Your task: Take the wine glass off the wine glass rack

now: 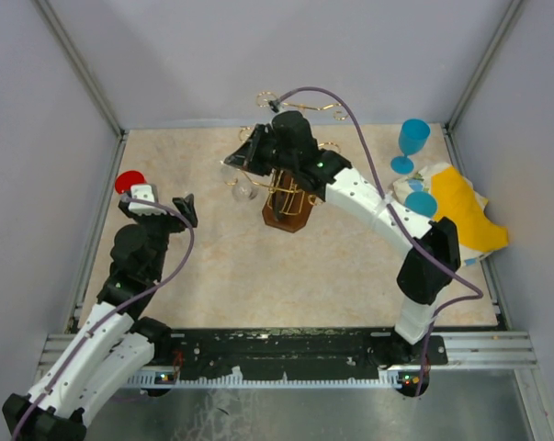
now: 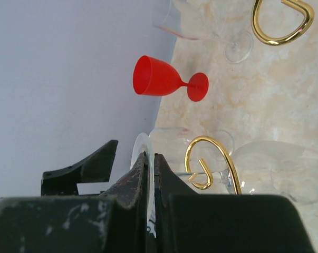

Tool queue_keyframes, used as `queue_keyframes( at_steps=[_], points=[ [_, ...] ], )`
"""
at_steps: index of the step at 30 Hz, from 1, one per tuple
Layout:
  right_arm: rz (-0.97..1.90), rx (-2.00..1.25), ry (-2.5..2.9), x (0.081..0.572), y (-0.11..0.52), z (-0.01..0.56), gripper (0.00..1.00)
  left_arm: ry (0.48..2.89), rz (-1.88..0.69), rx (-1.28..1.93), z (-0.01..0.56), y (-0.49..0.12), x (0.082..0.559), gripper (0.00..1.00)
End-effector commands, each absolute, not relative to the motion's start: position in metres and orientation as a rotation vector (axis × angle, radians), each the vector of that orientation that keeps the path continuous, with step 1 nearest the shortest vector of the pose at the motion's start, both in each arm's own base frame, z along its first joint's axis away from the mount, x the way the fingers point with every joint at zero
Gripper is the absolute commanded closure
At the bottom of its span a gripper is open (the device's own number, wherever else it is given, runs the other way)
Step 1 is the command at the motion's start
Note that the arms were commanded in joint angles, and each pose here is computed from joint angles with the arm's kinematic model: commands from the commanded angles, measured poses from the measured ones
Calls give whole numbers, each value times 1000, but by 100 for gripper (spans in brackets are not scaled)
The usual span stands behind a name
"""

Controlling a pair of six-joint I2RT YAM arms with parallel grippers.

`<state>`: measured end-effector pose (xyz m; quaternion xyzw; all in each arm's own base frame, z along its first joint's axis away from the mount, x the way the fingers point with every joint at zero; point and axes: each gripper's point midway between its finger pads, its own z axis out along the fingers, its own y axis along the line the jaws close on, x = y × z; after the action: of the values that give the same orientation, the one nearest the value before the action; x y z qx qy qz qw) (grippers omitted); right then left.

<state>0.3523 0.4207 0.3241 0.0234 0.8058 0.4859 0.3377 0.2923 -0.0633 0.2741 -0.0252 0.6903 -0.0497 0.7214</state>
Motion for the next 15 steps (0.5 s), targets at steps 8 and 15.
queue_keyframes(
  at_steps=[8, 15],
  points=[
    [1471, 88, 1869, 366, 404, 386, 100, 1486, -132, -44, 297, -68, 292, 3],
    [1522, 68, 1862, 374, 420, 386, 100, 1488, -129, -44, 297, -67, 292, 3]
  ],
)
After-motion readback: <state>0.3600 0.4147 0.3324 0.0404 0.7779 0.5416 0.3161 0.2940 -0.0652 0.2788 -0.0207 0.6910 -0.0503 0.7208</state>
